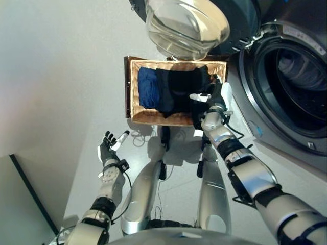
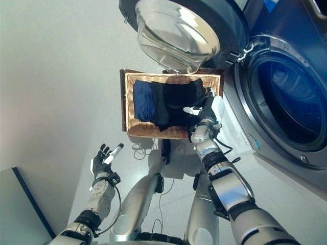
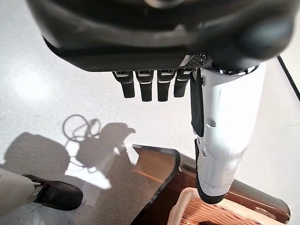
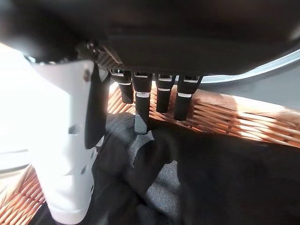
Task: Pick up the clothes and place them into the washing machine
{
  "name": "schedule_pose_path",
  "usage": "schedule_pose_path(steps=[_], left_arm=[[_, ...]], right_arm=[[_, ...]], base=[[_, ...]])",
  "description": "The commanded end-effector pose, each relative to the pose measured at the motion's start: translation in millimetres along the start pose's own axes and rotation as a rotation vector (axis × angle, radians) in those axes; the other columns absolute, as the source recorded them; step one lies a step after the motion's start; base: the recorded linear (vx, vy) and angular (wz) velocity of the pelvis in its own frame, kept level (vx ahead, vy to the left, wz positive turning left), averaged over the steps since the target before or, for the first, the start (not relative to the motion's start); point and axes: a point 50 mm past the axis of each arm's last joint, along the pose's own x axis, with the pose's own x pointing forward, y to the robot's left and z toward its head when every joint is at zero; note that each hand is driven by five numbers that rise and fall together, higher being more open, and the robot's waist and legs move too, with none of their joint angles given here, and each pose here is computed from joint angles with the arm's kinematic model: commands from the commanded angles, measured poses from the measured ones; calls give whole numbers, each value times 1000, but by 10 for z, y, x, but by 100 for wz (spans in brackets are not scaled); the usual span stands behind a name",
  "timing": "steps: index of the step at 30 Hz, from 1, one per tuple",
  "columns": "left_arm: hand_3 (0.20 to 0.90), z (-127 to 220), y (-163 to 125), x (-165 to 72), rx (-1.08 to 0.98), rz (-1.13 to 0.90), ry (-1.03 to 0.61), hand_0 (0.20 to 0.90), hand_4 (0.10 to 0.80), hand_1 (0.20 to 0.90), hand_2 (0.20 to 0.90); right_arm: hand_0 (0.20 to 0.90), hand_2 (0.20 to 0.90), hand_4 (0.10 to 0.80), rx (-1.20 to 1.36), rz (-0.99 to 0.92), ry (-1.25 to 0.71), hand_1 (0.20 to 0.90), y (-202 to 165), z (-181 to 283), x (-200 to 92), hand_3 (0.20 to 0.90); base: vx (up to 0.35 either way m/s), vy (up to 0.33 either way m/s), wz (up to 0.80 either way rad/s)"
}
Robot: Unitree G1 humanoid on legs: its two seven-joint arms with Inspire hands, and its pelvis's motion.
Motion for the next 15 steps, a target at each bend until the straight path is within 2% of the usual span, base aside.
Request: schedule_pose_path(steps=[1,15], left_arm=[[900,224,199,24,14,16,-129,900,800,900,900],[900,240,202,43,17,6,-123,900,800,900,900]], right_arm=[[900,900,800,59,-3,-161,900,-104,520,144,900],[900,900,800,96,113,-188,900,68,738,107,900]], base=[[0,0,0],[-1,-1,5]])
